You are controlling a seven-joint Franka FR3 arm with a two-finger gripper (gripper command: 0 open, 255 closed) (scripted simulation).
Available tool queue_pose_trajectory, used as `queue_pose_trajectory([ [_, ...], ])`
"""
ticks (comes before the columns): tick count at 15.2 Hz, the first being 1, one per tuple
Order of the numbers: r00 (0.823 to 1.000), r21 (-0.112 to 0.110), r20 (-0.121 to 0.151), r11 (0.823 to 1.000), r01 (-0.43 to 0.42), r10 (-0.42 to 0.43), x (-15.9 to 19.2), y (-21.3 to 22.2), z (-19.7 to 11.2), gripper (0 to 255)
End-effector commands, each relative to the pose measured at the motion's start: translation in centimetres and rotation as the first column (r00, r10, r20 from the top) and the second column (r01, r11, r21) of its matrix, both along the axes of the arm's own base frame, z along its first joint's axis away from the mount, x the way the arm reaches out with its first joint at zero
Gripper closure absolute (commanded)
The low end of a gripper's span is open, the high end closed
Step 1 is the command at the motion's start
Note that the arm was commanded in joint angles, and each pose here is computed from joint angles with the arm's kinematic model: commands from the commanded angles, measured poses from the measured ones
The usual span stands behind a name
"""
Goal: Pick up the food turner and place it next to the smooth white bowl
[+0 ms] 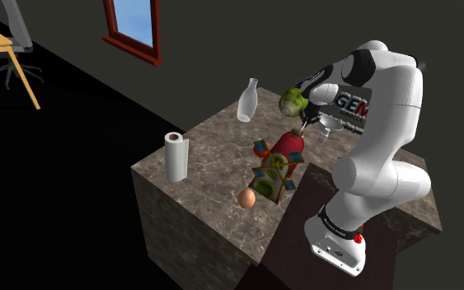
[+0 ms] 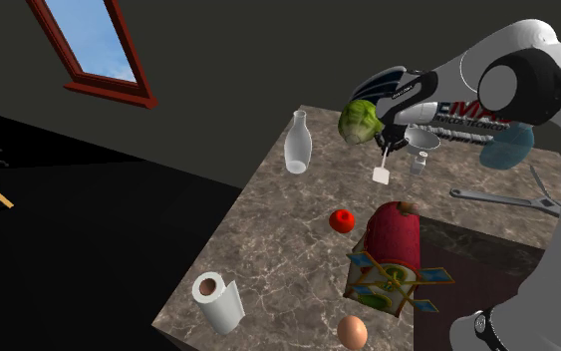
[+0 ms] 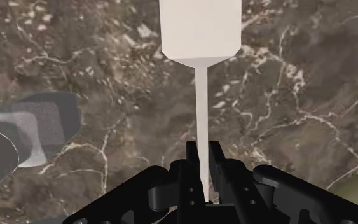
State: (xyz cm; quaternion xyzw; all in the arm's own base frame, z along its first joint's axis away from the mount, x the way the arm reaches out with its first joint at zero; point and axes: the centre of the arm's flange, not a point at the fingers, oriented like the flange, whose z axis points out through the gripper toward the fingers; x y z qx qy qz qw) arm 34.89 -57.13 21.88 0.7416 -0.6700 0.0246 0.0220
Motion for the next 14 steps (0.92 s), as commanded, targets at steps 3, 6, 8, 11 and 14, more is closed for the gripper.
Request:
queue_pose_trajectory([
  [3, 1.000, 0.000, 0.000, 1.000, 0.000, 0.000, 0.05, -0.12, -1.84, 255],
  [6, 1.000, 0.000, 0.000, 1.000, 0.000, 0.000, 0.06, -0.12, -1.84, 255],
  [8, 1.000, 0.000, 0.000, 1.000, 0.000, 0.000, 0.06, -0.12, -1.84, 255],
  [11, 1.000, 0.000, 0.000, 1.000, 0.000, 0.000, 0.06, -0.12, -1.84, 0],
  [14, 1.000, 0.000, 0.000, 1.000, 0.000, 0.000, 0.06, -0.12, -1.84, 0],
])
